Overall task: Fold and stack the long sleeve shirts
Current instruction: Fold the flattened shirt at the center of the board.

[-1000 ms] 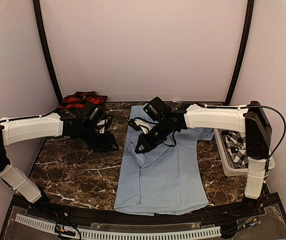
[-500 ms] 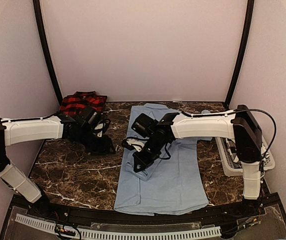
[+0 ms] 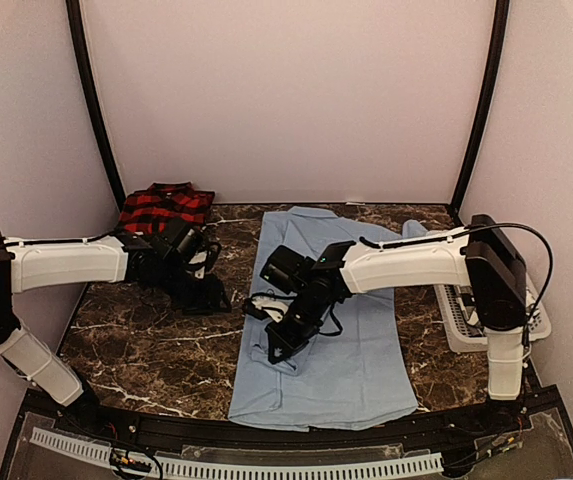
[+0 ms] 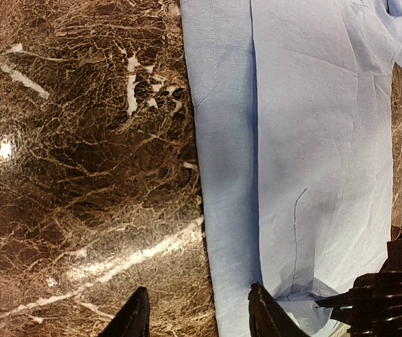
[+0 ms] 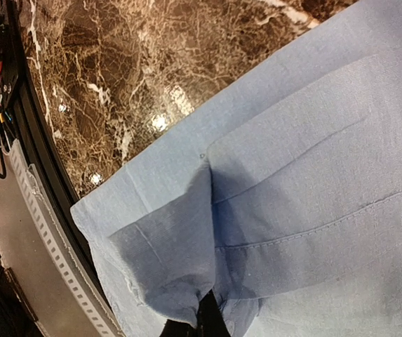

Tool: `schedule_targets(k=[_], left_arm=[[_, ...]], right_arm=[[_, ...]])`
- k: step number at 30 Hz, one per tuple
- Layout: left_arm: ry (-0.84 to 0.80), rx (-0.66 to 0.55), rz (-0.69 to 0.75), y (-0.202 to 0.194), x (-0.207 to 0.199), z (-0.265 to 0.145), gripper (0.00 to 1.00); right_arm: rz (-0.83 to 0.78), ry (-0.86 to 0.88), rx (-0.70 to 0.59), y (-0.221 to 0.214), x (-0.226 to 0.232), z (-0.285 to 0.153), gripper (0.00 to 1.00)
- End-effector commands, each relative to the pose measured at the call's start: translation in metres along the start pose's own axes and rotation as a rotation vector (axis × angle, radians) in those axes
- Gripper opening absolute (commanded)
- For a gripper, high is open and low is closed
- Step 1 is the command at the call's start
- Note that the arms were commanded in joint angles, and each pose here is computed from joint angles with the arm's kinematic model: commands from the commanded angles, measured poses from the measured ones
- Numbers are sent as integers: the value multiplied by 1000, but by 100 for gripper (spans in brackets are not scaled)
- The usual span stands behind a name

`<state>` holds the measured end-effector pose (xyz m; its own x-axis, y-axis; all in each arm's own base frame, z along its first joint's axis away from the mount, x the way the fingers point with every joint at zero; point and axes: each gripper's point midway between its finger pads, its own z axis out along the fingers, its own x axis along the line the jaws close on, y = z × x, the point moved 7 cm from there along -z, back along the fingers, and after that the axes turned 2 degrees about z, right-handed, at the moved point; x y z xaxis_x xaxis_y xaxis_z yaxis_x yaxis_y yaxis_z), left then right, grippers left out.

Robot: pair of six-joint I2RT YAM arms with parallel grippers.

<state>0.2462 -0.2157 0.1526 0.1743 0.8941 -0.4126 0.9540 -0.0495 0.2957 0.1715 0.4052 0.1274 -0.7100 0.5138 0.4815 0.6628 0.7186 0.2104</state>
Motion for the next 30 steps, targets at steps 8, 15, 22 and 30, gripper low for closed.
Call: schedule_targets(k=[8,15,22,30], left_arm=[[5,-8,-35,-3,4,-5,46],[6,1,-53,-4,5,-2,45],[-31,30,-61,-8,4,7,46],[-108,75,-53,-12,-2,25,49]], right_arm=[[-25,65,-45,-12,18,-2,1],[-35,102,-78,-11,24,-8,22],[-50,126,-140,-12,34,-30,49],[-16,98,-272,-9,27,-60,54]])
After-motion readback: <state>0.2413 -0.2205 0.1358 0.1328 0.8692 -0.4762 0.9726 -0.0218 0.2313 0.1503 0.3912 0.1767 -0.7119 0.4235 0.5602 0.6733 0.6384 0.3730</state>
